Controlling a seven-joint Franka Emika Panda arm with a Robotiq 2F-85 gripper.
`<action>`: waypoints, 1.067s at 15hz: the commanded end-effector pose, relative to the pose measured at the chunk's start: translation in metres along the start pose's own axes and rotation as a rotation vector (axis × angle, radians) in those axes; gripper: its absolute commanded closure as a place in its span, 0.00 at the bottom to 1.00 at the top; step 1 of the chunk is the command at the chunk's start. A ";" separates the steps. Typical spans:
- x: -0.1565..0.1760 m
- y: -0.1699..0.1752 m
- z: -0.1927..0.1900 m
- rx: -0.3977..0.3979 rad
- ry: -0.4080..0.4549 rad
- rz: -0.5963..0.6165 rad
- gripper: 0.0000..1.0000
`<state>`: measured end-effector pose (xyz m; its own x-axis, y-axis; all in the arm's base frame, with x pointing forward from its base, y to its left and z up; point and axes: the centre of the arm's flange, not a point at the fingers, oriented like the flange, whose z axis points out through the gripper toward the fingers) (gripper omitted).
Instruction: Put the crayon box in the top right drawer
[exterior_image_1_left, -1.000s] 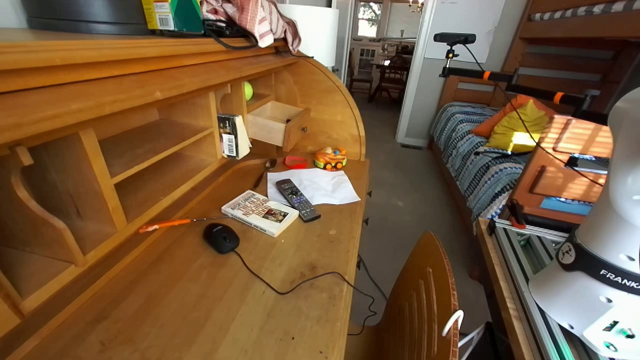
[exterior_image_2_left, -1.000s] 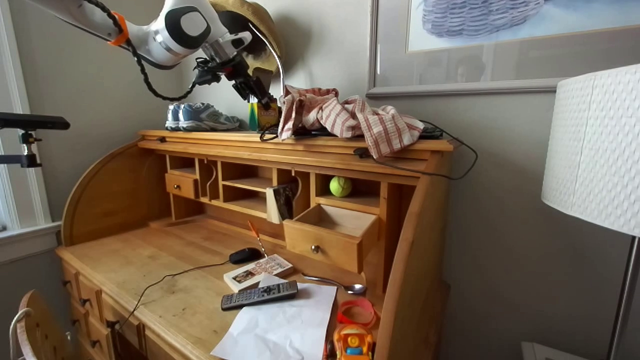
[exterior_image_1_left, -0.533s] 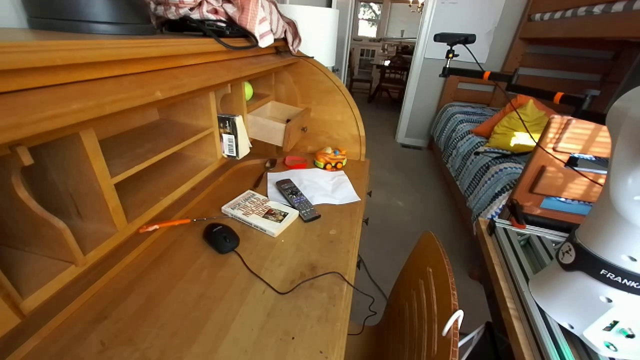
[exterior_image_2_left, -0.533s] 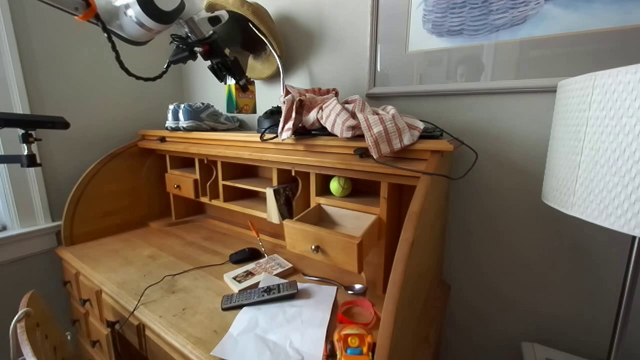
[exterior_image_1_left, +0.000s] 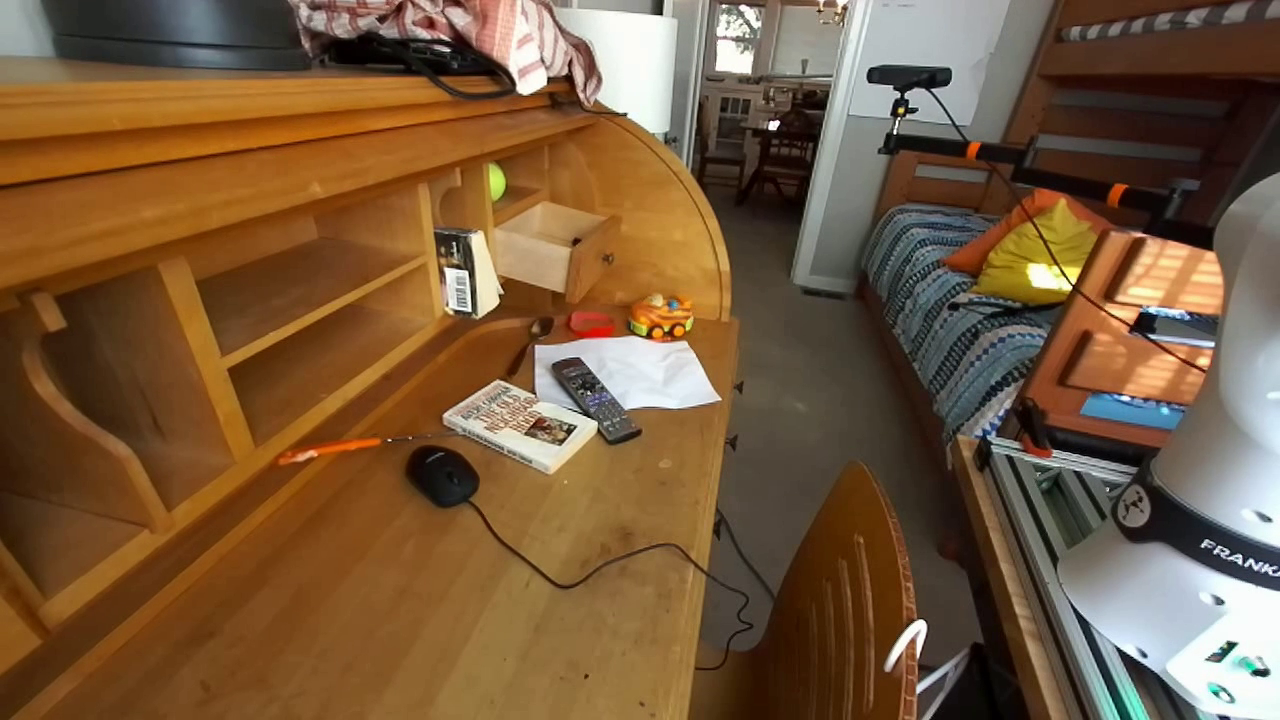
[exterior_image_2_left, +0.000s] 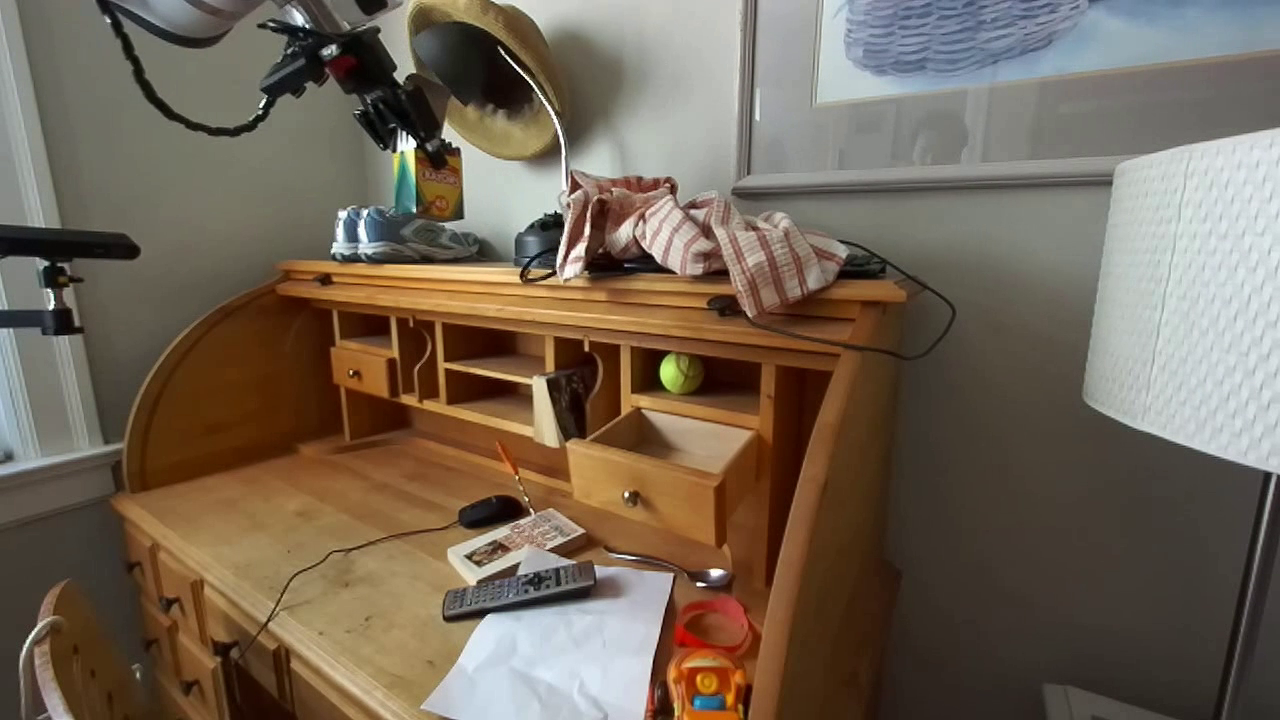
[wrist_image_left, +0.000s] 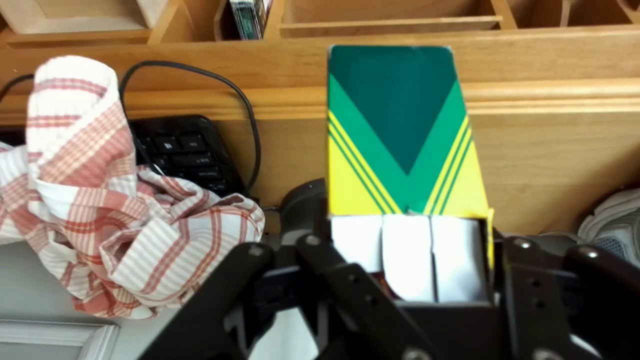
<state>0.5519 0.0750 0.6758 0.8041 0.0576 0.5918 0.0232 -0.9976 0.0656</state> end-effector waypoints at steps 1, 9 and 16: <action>-0.060 0.021 -0.017 -0.056 0.002 0.037 0.66; -0.124 0.068 0.001 -0.343 -0.108 0.061 0.66; -0.110 0.076 0.020 -0.303 -0.066 0.042 0.66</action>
<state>0.4684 -0.0112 0.5985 0.8581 -0.0560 0.5105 -0.2231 -0.9360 0.2723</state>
